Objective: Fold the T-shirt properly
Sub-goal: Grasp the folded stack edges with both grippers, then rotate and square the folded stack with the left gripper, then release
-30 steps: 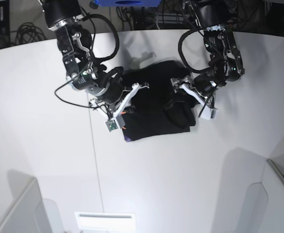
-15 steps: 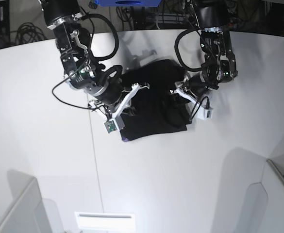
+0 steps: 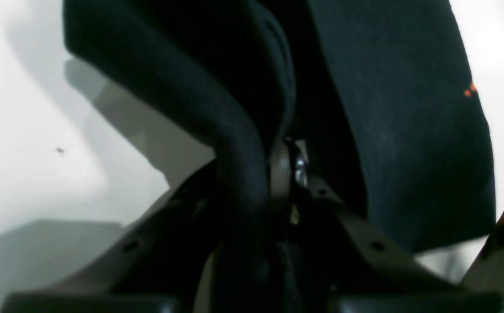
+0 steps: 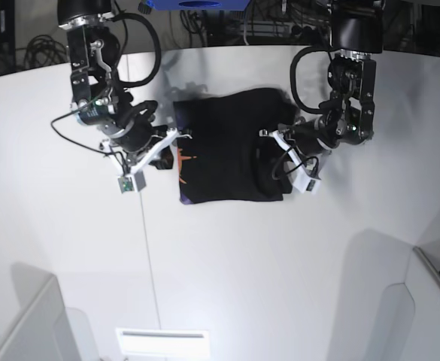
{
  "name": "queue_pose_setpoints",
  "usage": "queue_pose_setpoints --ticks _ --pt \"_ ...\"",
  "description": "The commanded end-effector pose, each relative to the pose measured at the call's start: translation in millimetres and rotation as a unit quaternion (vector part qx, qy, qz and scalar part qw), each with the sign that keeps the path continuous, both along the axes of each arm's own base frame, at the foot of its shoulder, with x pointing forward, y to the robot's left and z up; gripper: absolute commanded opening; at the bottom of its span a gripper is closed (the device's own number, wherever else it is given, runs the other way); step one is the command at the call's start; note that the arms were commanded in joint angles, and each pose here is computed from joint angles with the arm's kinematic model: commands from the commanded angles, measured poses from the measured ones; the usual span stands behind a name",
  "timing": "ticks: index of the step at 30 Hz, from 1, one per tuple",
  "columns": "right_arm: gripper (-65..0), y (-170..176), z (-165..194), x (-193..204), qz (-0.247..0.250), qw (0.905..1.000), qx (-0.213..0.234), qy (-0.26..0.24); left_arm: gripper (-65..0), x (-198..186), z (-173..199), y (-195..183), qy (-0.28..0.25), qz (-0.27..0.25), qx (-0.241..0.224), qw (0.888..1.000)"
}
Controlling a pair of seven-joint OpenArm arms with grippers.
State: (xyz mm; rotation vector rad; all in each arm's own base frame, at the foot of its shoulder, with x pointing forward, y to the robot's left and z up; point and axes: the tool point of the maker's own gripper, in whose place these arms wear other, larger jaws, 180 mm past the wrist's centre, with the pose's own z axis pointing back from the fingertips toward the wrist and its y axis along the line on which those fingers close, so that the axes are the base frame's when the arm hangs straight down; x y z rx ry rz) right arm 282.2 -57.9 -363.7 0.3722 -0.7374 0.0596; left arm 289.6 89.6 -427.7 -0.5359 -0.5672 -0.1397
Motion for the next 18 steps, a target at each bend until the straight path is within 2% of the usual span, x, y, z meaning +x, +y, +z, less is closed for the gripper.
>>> queue_pose_setpoints --ticks 1,4,8,10,18 --pt "-65.0 -7.8 10.3 6.2 -0.012 0.9997 0.003 -0.021 -65.0 4.6 3.4 4.5 -0.004 -0.019 0.024 1.000" --pt "-65.0 -27.4 2.2 -0.7 -0.039 0.9992 -0.003 -0.008 -65.0 6.3 5.4 1.0 -0.012 -0.074 0.058 0.996" --pt "-65.0 -51.0 -8.9 -13.3 -0.072 0.9973 -0.012 0.011 -65.0 9.6 8.5 -8.7 -0.024 -0.153 0.103 0.983" --pt "-65.0 -61.4 -14.4 -20.9 -0.087 0.9959 -0.016 0.022 -65.0 10.2 10.5 -20.3 -0.033 -0.198 0.120 0.972" --pt "-65.0 -92.3 -34.0 -53.3 -0.131 0.9890 -0.029 0.061 -65.0 13.4 17.2 -48.7 -0.061 -0.323 0.179 0.927"
